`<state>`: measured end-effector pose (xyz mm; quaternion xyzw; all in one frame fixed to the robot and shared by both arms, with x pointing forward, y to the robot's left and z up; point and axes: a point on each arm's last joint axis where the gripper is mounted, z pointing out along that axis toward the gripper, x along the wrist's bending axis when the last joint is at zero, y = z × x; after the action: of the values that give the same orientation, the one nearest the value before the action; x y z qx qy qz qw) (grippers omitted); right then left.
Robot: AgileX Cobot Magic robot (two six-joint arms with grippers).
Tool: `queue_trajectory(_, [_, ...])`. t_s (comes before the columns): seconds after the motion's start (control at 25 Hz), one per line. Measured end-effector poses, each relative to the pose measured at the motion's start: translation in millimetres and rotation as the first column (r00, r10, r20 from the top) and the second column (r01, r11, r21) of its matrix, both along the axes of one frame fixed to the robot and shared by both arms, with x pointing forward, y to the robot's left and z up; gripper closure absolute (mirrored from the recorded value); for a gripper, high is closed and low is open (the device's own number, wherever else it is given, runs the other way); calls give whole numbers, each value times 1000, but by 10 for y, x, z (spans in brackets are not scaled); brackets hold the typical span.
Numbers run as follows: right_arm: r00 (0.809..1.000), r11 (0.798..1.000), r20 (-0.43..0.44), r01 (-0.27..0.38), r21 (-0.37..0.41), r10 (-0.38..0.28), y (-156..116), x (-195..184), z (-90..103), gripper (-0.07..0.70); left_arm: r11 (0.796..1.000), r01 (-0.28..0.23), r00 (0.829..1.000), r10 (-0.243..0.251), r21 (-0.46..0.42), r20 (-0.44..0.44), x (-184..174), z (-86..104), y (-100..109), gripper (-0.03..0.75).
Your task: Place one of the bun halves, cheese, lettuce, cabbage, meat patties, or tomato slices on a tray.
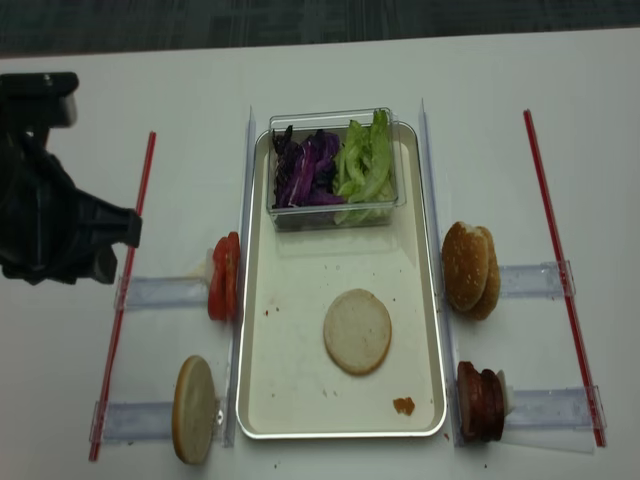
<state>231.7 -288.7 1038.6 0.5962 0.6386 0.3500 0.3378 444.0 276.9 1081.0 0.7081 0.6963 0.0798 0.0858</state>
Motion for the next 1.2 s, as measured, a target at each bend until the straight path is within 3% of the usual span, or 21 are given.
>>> queue_trajectory(0.2, [1000,1000,0,0,0,0,0,0,0,430,1000,-6,995,8,-15,101,-403,135,52,420])
queue_trajectory(0.44, [1000,1000,0,0,0,0,0,0,0,430,1000,-4,978,10,-30,207,-918,128,118,421])
queue_trajectory(0.8, [1000,1000,0,0,0,0,0,0,0,430,1000,16,944,-6,-25,331,-1540,-172,206,428])
queue_trajectory(0.96, [1000,1000,0,0,0,0,0,0,0,430,1000,18,915,-6,-25,402,-1703,-298,233,428])
queue_trajectory(1.2, [1000,1000,0,1,2,-1,0,0,0,430,999,19,841,-2,-26,542,-1914,-398,272,428])
